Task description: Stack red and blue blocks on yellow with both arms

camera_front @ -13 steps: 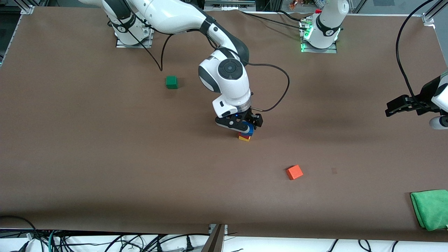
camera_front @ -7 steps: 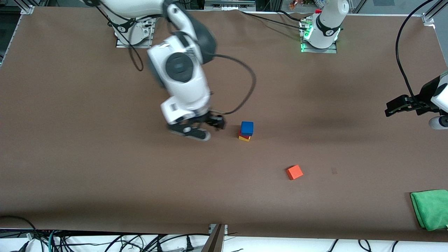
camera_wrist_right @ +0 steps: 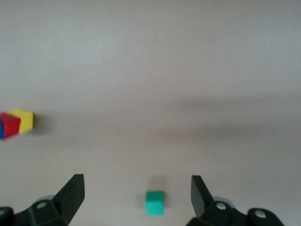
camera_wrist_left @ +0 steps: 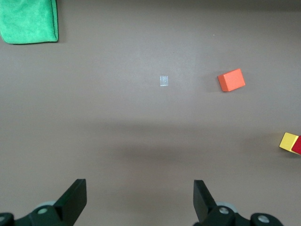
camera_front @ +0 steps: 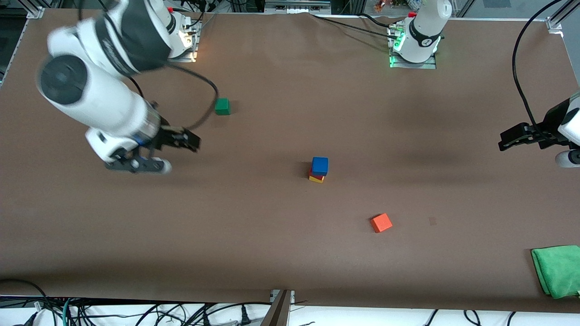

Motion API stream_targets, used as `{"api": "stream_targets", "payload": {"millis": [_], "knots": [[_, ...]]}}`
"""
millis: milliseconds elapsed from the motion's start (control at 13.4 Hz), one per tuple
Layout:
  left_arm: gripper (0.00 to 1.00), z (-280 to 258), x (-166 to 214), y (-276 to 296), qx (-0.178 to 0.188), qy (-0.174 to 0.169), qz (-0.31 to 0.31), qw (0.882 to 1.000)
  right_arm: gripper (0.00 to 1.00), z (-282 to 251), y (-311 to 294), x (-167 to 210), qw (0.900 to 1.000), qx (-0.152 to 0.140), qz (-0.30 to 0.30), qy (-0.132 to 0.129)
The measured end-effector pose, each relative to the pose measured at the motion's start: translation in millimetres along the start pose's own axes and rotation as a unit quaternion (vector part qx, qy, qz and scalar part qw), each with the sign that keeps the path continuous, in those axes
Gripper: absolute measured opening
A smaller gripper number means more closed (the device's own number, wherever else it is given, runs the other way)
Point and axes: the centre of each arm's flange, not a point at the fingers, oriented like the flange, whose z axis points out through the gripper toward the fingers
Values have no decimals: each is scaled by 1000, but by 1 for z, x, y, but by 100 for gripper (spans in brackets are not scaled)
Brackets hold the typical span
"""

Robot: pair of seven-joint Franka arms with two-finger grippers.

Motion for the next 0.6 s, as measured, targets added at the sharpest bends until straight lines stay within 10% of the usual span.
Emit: {"api": "stream_targets", "payload": {"millis": [596], "knots": [[100, 0, 0, -1, 0, 0, -1, 1000, 100, -43, 83, -87, 999, -13, -49, 9]]}}
